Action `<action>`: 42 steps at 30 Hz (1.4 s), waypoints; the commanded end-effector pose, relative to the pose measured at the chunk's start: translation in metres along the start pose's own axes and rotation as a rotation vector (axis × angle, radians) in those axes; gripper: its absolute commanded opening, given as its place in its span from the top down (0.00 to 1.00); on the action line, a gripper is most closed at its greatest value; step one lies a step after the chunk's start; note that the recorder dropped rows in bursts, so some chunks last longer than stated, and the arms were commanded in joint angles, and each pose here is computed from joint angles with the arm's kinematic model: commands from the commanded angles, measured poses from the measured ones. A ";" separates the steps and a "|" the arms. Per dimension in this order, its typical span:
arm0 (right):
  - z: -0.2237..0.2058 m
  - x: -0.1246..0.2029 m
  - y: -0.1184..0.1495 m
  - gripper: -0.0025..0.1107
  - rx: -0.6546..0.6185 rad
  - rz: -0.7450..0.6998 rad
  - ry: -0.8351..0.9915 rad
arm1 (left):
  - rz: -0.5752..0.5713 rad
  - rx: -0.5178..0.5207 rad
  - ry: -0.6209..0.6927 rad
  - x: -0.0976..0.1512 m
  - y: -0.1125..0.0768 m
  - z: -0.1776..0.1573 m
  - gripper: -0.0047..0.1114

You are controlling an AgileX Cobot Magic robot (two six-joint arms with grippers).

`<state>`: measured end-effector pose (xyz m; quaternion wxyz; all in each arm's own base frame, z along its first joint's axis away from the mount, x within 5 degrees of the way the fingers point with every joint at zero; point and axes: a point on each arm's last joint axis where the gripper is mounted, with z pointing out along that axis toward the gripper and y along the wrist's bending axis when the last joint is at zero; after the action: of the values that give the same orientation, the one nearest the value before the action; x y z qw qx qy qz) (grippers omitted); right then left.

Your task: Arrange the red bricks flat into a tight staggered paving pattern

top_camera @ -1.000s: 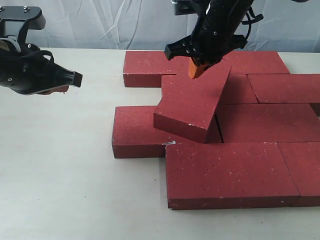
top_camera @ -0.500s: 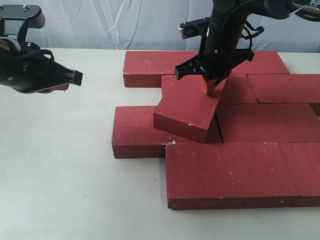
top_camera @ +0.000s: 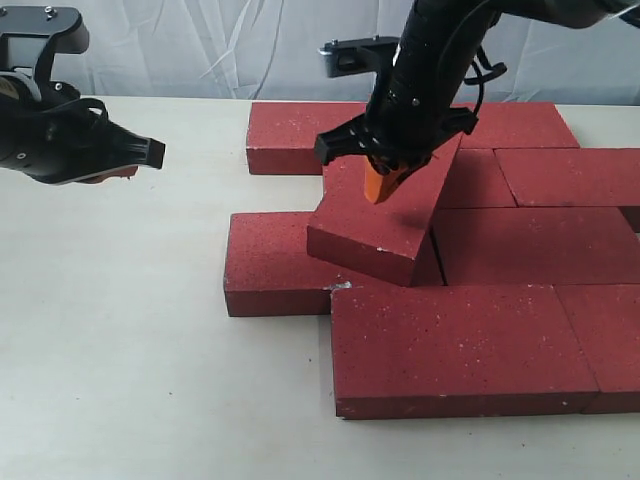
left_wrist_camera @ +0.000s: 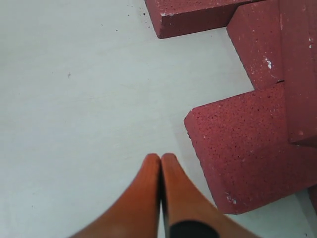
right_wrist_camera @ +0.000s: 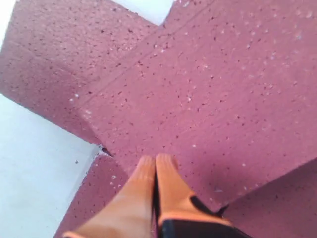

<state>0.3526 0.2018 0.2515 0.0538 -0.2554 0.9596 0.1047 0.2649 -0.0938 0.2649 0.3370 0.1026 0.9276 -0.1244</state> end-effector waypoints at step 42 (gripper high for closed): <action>0.007 0.002 -0.011 0.98 0.150 -0.001 0.036 | -0.010 0.010 -0.038 -0.003 -0.002 -0.002 0.96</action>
<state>0.3607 0.1970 0.2295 0.0439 -0.2469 0.9676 0.0292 0.2666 -0.0940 0.2664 0.3485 0.1001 0.9234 -0.1257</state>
